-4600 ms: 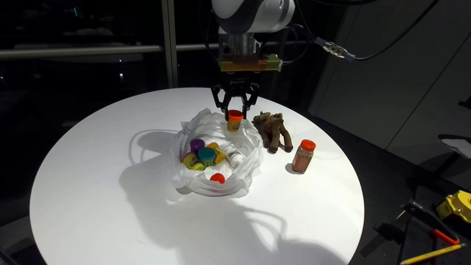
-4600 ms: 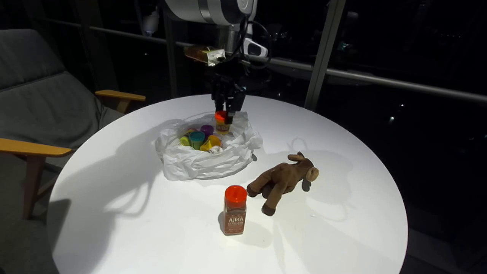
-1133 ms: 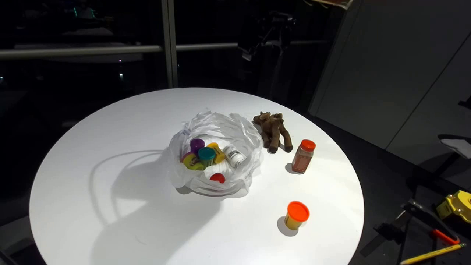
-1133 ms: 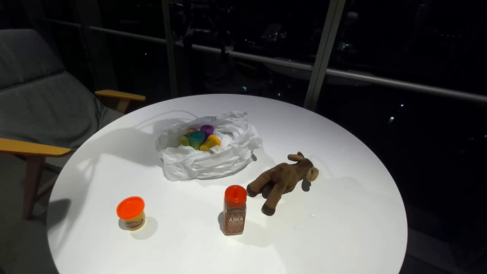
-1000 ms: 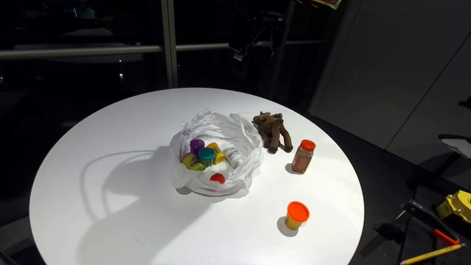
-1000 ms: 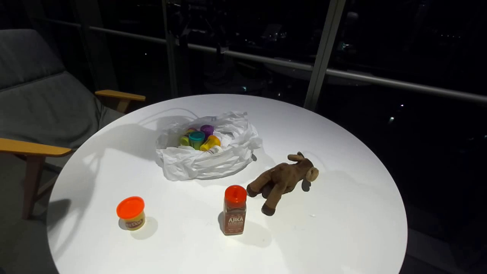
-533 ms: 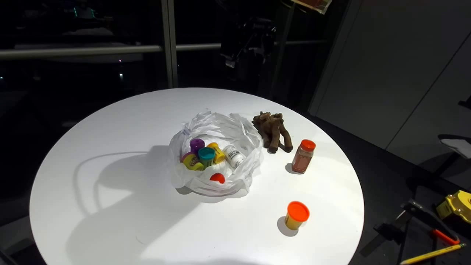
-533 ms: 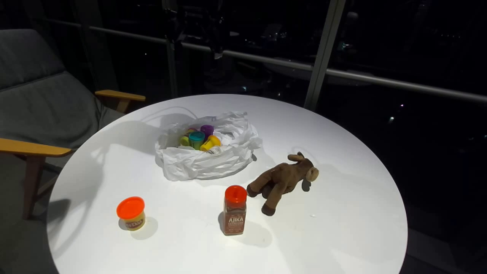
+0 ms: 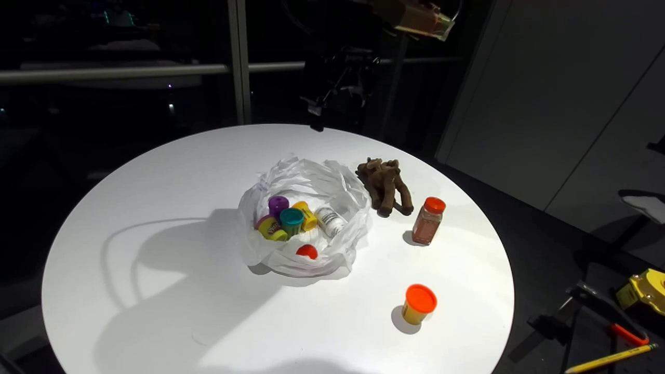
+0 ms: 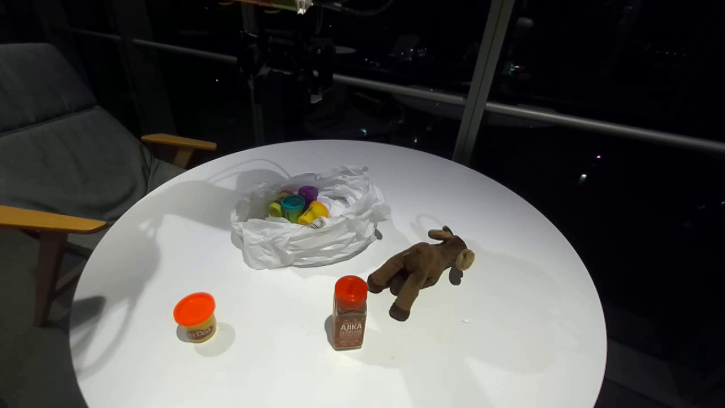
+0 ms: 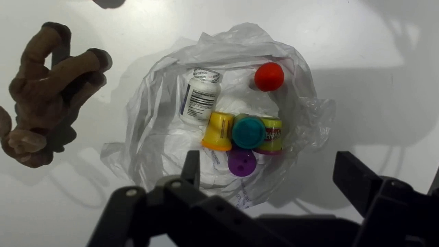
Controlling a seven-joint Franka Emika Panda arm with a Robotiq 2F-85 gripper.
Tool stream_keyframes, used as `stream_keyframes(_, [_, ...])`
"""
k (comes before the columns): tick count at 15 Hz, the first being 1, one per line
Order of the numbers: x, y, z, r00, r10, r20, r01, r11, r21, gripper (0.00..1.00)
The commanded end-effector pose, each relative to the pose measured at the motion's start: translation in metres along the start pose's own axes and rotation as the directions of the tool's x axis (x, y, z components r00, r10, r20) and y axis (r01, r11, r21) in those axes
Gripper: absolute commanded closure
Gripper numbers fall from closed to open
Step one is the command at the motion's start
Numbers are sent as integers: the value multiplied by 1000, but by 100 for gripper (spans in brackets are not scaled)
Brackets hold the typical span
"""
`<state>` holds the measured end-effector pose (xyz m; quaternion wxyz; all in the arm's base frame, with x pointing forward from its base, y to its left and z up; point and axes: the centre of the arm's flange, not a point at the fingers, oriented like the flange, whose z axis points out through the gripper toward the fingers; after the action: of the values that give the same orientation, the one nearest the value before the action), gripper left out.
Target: Remove the contents from the plastic.
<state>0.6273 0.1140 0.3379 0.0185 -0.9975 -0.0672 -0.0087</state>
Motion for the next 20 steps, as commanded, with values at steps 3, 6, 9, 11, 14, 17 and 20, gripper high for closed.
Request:
stream_keyframes(3, [28,-48,59,995,25,-101,-28,999,-29,0])
stream_keyframes(6, [44,-60,95,991,-16,-131,4,996,-90,0])
stream_keyframes(9, [61,-59,124,992,-50,-119,37,993,-110,0])
stream_keyframes(11, [72,-55,138,993,-55,-107,44,993,-108,0])
stream_keyframes(14, [92,-48,157,995,-52,-87,43,993,-107,0])
stream_keyframes(17, [108,-40,172,997,-53,-56,47,994,-101,0])
stream_keyframes(20, [119,-32,183,998,-48,-31,44,993,-107,0])
